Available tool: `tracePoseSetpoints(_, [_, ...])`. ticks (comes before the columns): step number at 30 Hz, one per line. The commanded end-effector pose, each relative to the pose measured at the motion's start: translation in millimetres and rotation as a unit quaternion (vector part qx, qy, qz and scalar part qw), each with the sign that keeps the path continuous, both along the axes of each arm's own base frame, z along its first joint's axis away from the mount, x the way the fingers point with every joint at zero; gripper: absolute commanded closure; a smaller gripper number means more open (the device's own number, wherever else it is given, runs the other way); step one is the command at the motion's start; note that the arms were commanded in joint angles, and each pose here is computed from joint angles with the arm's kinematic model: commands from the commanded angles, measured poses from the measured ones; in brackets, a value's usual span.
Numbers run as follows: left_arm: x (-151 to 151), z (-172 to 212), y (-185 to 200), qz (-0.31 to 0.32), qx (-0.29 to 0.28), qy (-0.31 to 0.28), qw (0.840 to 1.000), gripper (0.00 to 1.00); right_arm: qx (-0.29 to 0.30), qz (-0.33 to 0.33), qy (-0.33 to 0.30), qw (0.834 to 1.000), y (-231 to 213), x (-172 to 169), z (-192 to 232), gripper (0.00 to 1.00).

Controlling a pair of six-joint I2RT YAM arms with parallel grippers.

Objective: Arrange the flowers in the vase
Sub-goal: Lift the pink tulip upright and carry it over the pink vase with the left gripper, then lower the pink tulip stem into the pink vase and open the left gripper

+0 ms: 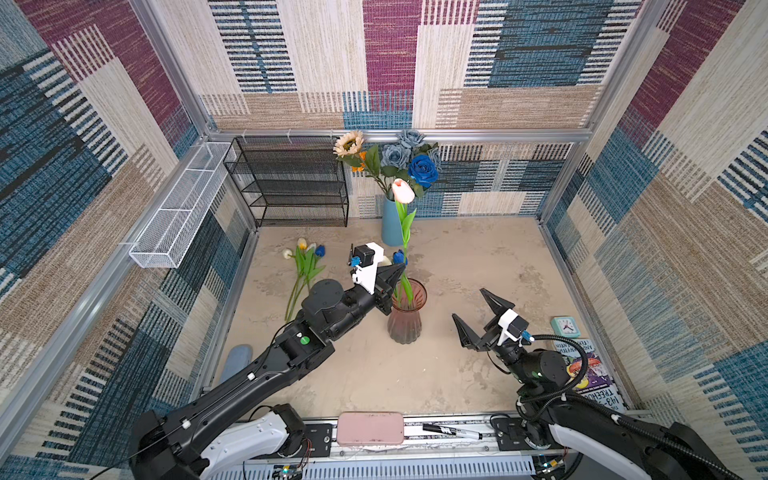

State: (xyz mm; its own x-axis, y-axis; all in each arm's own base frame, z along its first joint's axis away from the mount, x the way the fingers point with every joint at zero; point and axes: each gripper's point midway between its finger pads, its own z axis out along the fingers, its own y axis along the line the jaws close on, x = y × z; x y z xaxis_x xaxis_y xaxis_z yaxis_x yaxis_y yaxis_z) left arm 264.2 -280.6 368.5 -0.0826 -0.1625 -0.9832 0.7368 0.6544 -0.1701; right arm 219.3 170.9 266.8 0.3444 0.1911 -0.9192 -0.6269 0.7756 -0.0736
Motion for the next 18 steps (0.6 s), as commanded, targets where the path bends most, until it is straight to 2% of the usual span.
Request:
tracePoseSetpoints(1, [2, 29, -6, -0.008, -0.05, -0.048, 0.998, 1.0, 0.005, -0.002, -0.005, 1.0, -2, -1, 2, 0.0])
tracePoseSetpoints(5, [15, 18, -12, 0.008, -0.033, -0.054, 0.998, 1.0, 0.004, -0.005, -0.004, 1.0, -3, -1, 0, 0.0])
tracePoseSetpoints(10, [29, -19, -16, 0.029, -0.008, -0.032, 0.999, 1.0, 0.003, -0.004, -0.005, 1.0, -2, -2, 0, 0.0])
tracePoseSetpoints(18, [21, -52, -20, 0.007, 0.0, -0.038, 0.999, 1.0, 0.004, -0.004, -0.006, 1.0, -3, -3, 0, 0.0])
